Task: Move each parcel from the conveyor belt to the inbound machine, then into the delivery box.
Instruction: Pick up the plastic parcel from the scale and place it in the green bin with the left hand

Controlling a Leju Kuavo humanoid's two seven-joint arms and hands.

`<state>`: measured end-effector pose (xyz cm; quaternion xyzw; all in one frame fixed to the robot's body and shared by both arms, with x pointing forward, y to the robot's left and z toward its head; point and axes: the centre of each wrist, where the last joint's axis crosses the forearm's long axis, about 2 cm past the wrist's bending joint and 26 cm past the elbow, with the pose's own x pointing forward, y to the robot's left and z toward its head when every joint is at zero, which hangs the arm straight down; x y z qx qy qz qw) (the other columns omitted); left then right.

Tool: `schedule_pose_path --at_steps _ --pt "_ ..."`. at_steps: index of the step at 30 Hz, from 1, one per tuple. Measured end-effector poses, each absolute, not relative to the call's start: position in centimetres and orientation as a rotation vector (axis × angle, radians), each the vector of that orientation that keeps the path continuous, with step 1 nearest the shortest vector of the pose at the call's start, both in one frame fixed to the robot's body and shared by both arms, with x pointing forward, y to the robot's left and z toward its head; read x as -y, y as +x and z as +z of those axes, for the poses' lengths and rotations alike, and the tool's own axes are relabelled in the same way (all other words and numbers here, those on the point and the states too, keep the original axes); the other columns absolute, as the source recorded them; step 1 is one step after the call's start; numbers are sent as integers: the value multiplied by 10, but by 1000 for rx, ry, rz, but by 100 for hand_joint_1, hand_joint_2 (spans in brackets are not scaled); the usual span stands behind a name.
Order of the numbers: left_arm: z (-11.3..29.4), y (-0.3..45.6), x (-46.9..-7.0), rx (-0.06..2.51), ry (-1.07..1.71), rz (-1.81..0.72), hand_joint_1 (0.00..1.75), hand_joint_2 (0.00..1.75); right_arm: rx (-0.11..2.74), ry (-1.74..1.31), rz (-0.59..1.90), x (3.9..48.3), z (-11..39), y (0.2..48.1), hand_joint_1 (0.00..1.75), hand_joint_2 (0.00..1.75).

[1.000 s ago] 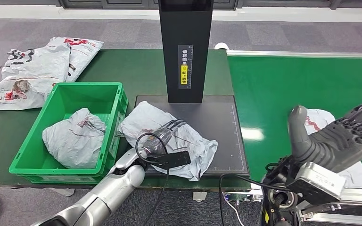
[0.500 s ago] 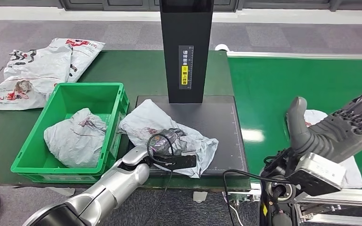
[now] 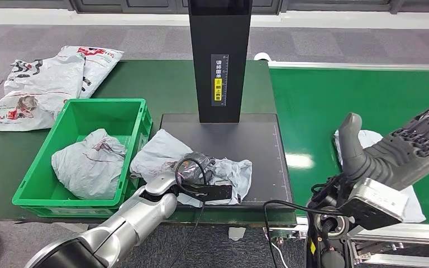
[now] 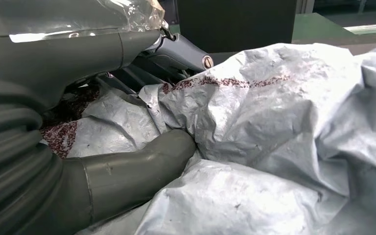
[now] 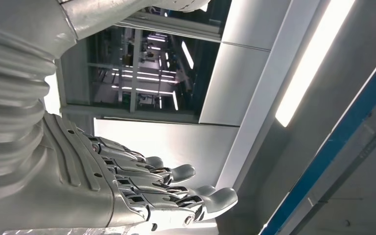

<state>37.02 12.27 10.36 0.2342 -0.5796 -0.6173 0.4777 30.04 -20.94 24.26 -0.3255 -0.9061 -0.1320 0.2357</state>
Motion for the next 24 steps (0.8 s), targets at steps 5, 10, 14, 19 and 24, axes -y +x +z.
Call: schedule_pose_path --at_steps 5,10,14,19,24 --pt "102 368 -123 1476 625 -1470 175 175 2487 -899 -354 209 243 300 0 175" --pt "102 367 -123 1519 657 -1439 175 175 2484 -898 -355 209 242 300 0 175" --pt "106 365 -124 1676 734 -1319 175 175 2474 -902 -347 208 238 297 0 175" --pt "144 371 -130 1941 858 -1035 175 175 2474 -904 -342 209 235 294 0 175" --pt "192 370 -147 2166 931 -750 175 175 2490 -910 -349 211 233 294 0 175"
